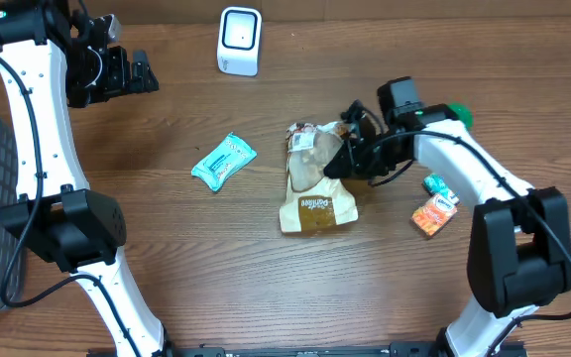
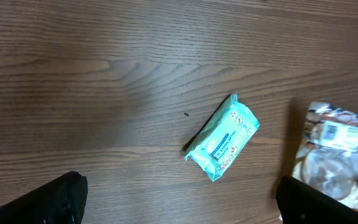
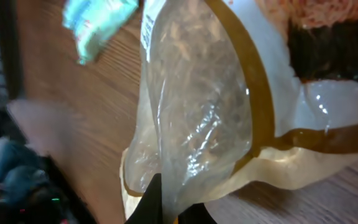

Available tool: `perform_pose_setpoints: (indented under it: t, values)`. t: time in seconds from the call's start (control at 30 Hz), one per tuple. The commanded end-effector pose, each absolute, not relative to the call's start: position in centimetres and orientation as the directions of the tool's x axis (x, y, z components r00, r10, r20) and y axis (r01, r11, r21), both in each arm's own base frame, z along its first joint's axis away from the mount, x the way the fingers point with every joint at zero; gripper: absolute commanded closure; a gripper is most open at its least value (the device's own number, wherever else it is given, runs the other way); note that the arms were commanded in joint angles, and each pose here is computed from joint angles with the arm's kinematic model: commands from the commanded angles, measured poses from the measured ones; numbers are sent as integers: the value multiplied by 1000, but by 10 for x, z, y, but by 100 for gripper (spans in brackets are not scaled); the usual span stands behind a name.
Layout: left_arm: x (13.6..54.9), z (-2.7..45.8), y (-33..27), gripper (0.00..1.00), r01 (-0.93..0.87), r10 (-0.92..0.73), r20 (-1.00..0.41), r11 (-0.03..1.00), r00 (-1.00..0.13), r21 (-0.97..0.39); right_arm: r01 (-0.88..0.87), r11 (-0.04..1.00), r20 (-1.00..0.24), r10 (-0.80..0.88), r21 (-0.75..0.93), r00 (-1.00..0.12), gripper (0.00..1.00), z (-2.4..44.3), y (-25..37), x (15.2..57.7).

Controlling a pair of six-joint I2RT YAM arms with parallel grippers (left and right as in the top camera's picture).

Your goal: Scan the item barcode

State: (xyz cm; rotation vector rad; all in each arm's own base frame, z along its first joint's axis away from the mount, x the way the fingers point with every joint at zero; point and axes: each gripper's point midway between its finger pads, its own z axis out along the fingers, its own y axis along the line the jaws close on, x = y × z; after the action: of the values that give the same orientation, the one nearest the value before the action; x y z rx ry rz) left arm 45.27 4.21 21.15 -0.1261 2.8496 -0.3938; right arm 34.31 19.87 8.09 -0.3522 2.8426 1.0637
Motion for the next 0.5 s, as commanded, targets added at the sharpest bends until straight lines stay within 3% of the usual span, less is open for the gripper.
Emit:
perform_pose_setpoints:
  t: [0.0,0.2,0.47]
  values:
    - [454,216,41,0,-44,-117,-259,962,-959,-270,-323,797,-236,-232,510,-944,96,83,198,352]
    - [454,216,41,0,-44,-117,-259,962,-959,-270,-346,856,-247,-266,384,-932,96,71,193,356]
    - [454,216,41,0,-44,-117,-259,962,-959,-270,-335,866,-218,-270,371,-938,96,68,189,350]
